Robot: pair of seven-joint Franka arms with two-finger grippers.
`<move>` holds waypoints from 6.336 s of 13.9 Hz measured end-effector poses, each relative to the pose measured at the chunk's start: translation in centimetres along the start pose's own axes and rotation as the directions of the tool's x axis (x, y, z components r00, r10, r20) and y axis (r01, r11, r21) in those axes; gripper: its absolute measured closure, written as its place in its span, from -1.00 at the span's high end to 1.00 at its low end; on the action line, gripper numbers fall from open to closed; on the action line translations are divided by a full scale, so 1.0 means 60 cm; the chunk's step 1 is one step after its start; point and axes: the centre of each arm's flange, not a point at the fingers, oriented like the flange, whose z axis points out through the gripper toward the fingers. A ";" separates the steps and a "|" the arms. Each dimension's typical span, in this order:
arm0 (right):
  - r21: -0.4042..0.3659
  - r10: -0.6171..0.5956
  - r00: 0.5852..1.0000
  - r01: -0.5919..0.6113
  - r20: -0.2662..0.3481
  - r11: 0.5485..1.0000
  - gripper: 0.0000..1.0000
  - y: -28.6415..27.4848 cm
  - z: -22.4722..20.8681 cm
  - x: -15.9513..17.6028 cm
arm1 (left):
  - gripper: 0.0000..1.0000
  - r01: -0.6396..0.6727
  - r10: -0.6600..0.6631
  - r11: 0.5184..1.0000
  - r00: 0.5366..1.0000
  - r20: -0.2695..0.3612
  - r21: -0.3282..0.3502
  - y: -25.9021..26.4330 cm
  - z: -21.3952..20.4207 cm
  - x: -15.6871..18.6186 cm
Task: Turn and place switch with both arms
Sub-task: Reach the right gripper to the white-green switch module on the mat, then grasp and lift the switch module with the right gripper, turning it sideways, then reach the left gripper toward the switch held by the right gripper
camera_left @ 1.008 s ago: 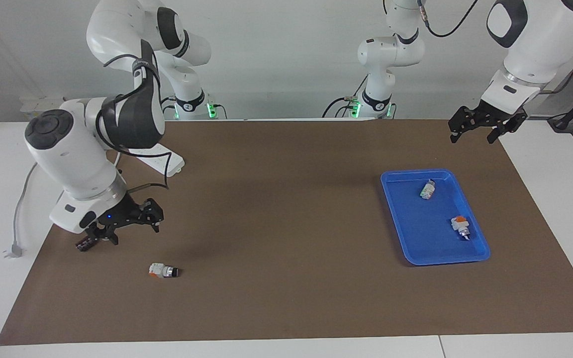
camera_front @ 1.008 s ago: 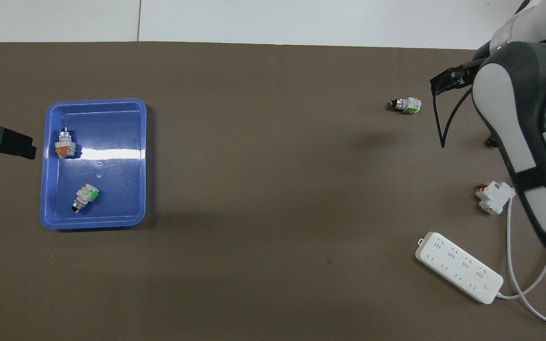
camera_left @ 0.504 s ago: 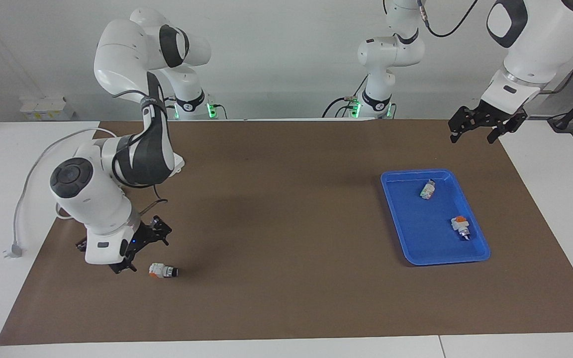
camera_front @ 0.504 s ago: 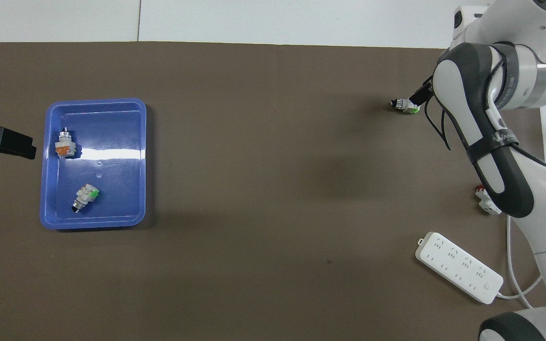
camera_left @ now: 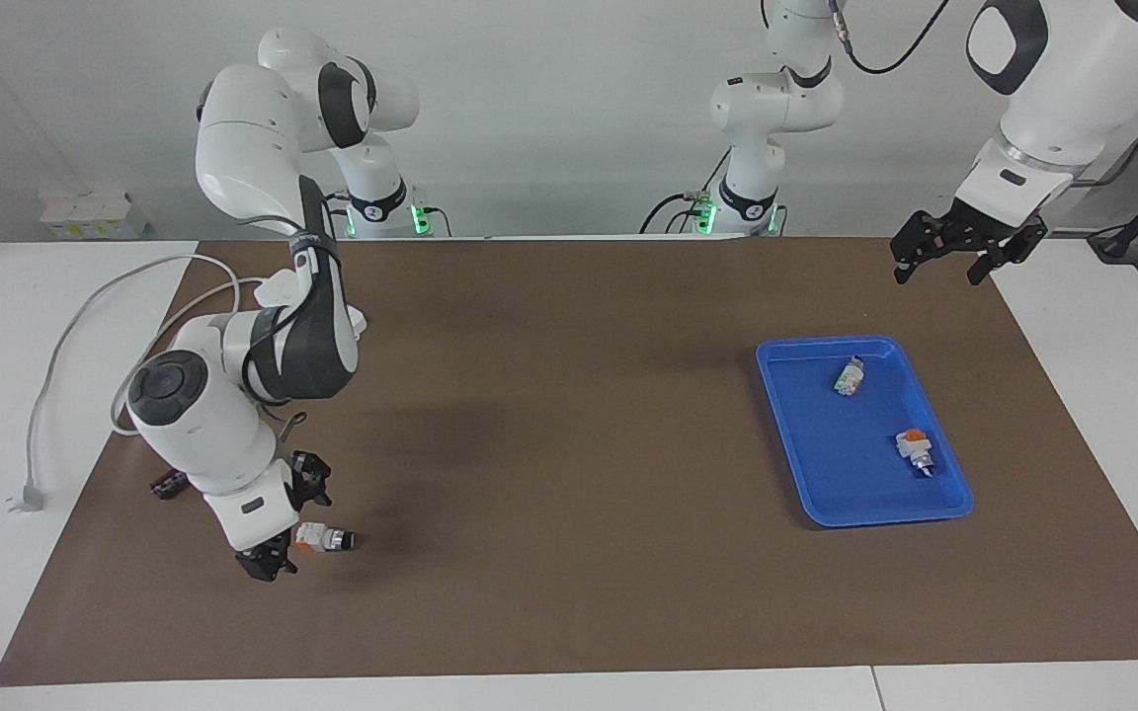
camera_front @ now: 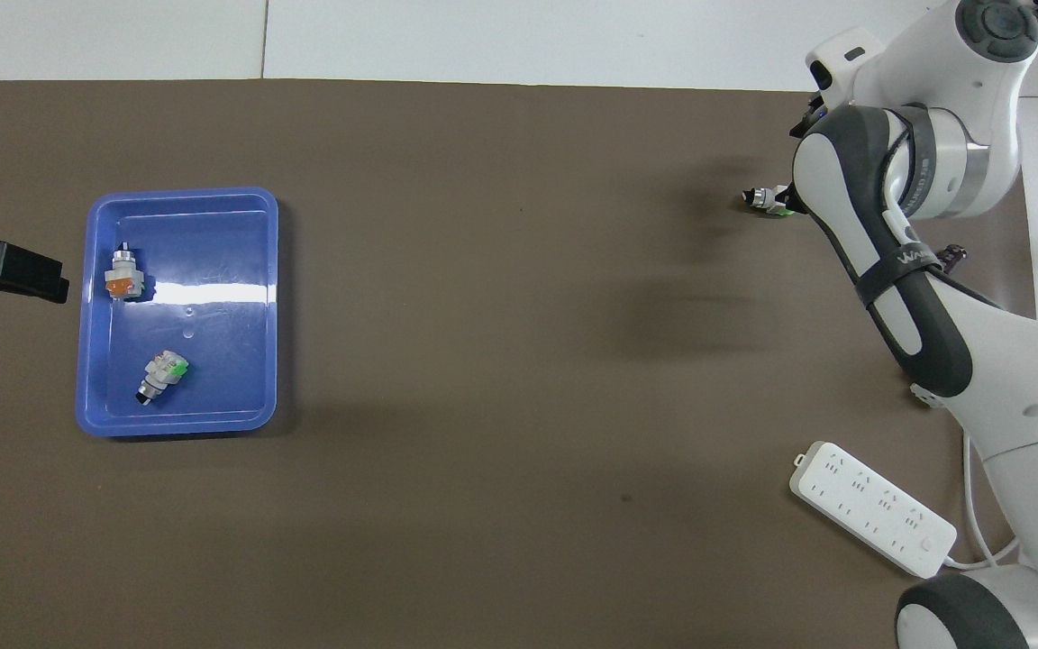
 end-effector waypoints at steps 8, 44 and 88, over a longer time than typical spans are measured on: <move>0.062 -0.115 0.993 0.115 0.006 0.991 1.00 -0.029 0.086 -0.033 | 1.00 0.000 0.000 1.000 1.000 0.000 0.000 0.000 0.000 0.000; 0.065 -0.259 0.861 0.318 -0.438 0.946 -0.34 -0.412 -0.347 0.285 | 1.00 0.000 0.000 1.000 1.000 0.000 0.000 0.000 0.000 0.000; 0.036 -0.125 0.796 0.182 -0.593 0.983 -0.34 -0.451 -0.337 0.339 | -0.31 0.517 -0.396 0.439 0.846 0.359 -0.735 0.462 0.078 -0.064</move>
